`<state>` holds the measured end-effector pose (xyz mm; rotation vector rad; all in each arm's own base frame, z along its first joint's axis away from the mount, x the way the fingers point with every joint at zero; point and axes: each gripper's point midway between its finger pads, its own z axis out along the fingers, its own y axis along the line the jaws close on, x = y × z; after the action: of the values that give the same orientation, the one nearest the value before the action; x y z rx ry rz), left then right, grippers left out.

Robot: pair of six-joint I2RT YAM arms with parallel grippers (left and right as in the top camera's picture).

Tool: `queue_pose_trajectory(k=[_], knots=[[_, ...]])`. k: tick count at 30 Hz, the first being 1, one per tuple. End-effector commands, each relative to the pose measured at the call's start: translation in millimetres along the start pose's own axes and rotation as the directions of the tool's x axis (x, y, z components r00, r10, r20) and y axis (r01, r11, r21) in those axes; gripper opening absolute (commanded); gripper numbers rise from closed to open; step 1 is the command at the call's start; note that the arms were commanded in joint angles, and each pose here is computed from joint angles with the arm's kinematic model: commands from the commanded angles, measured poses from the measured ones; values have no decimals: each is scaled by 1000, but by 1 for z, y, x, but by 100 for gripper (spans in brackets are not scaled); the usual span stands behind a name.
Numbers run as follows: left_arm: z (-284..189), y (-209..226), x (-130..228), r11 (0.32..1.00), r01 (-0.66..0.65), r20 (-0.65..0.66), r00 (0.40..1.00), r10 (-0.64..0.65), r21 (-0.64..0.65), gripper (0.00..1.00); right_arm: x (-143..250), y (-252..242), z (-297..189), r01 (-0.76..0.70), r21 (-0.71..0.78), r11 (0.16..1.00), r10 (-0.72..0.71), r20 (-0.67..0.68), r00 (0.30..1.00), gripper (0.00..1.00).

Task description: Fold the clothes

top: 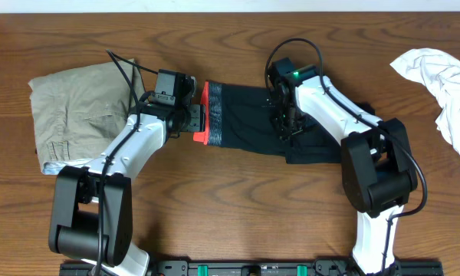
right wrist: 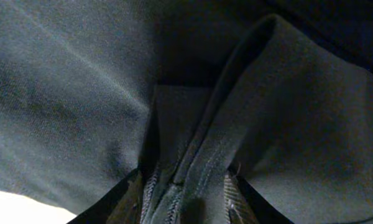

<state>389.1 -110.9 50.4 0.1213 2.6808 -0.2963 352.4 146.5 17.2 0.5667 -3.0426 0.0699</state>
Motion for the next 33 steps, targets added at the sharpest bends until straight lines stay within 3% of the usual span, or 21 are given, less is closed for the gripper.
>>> queue_pose_trajectory(k=[1, 12, 33], knots=[[-6, -1, -6, 1000, -7, 20, 1000, 7, 8, 65, 2, 12, 6, 14, -7, 1000, -14, -11, 1000, 41], [-6, -1, -6, 1000, -7, 20, 1000, 7, 8, 65, 0, 25, 5, 20, -73, 997, -20, -4, 1000, 41], [-6, -1, -6, 1000, -7, 19, 1000, 6, 8, 65, -1, 7, 8, 7, 27, 1000, -7, -5, 1000, 41]])
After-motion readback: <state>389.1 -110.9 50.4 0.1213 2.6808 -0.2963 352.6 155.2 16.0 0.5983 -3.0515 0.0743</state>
